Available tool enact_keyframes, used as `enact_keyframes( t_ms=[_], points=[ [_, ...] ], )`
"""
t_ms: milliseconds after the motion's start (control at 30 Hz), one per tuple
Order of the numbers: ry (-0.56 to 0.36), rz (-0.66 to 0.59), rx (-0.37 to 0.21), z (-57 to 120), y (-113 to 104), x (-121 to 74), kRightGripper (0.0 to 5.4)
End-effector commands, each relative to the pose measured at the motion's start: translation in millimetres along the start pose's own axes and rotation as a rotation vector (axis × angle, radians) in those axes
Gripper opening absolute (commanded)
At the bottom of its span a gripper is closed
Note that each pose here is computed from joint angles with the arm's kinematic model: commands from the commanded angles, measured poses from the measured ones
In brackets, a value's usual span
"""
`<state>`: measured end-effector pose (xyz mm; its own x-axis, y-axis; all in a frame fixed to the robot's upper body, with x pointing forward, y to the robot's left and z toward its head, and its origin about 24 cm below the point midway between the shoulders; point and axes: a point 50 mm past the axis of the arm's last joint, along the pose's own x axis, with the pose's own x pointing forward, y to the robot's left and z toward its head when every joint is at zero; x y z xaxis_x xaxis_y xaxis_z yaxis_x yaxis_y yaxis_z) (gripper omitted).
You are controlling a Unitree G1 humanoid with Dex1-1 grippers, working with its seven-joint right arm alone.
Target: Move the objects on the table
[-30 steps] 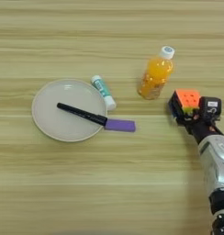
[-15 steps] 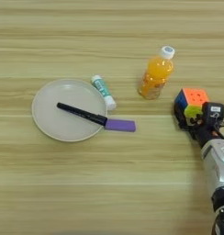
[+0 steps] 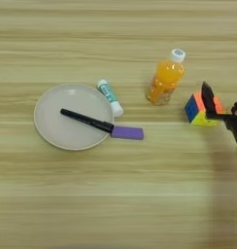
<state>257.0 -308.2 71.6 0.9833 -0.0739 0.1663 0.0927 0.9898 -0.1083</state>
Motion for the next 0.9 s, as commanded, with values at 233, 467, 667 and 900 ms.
enact_keyframes(
  t_ms=[233, 467, 667, 900],
  points=[
    [-0.241, 0.59, 0.077, 46.1, 30.7, -18.9, 5.38],
    [-0.11, 0.875, 0.022, 15.6, 59.5, -40.9, 5.38],
    [-0.003, 0.907, -0.045, -9.8, 82.6, -37.5, 5.38],
    [0.065, 0.877, -0.11, -20.8, 92.6, -30.1, 5.38]
  ],
)
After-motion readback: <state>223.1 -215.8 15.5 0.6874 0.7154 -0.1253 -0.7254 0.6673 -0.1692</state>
